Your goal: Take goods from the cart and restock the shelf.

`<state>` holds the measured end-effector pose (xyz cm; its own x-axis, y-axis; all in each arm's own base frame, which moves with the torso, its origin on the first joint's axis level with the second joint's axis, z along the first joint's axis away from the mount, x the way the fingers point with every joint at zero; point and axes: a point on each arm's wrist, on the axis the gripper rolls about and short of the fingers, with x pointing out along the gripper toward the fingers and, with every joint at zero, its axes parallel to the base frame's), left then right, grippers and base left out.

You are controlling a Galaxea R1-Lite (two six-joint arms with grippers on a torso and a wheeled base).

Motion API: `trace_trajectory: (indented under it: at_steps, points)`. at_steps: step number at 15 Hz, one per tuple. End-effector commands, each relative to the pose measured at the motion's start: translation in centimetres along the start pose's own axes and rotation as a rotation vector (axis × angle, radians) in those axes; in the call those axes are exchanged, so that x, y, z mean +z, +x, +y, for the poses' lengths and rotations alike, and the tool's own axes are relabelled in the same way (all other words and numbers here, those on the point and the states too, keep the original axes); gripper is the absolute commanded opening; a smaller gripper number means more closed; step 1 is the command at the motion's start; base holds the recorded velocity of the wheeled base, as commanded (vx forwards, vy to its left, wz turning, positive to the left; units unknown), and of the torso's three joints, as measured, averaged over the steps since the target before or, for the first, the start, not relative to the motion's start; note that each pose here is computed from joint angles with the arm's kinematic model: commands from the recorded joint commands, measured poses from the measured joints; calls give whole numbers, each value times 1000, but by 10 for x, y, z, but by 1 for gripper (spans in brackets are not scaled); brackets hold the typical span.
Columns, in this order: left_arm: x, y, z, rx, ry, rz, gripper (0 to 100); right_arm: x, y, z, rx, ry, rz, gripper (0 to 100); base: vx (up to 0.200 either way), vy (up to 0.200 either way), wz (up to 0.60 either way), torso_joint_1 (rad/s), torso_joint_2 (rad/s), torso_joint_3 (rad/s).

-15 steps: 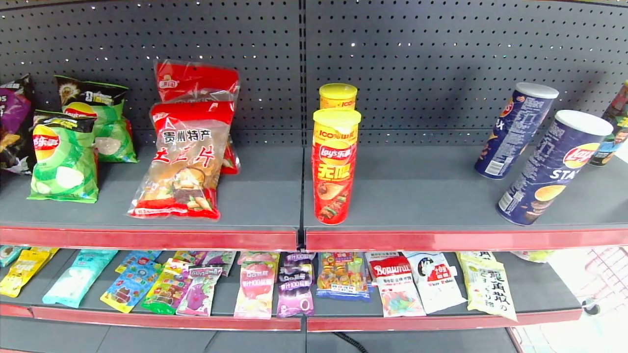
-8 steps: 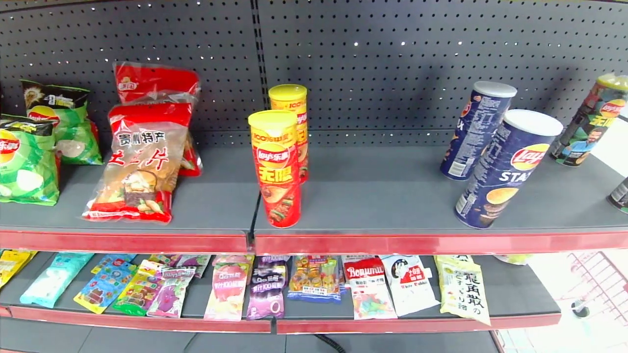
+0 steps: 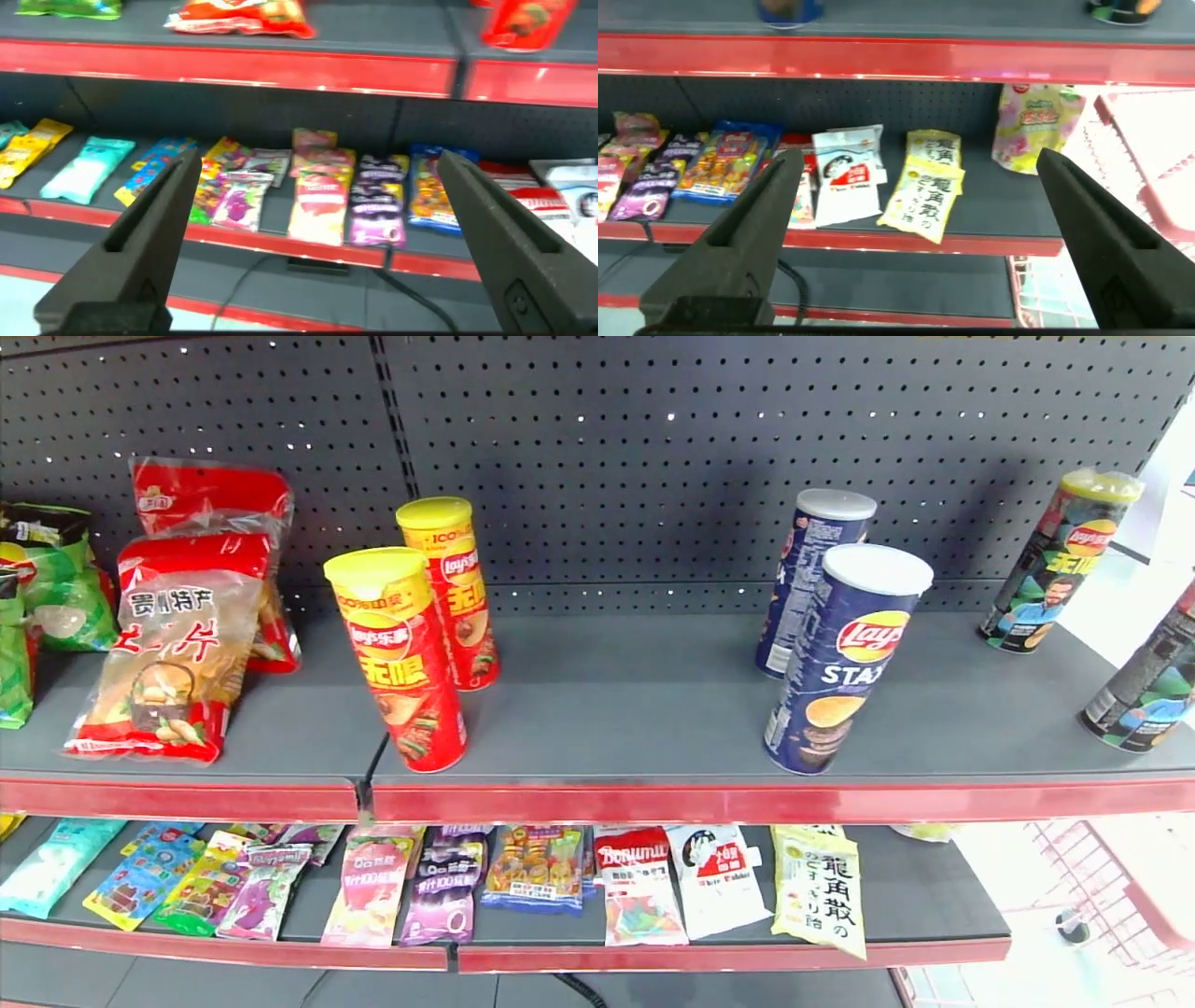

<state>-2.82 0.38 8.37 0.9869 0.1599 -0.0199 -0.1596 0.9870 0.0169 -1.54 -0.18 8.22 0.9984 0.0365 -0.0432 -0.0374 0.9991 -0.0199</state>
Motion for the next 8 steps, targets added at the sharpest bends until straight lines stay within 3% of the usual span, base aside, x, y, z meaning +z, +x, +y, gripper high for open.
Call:
trace_trajectory:
  at_steps: [1, 3, 8]
  points:
    - [0, 0, 0, 0, 0, 1, 100, -1, 0, 0, 3, -2, 9, 100, 0, -200, 0, 2, -7, 2]
    - [0, 0, 0, 0, 0, 1, 100, -5, 0, 0, 13, 5, 55, 100, 0, -200, 0, 2, 2, 5]
    - [0, 0, 0, -1, -1, 1, 100, -5, 0, 0, 13, 8, 55, 100, 0, -200, 0, 3, 5, 3]
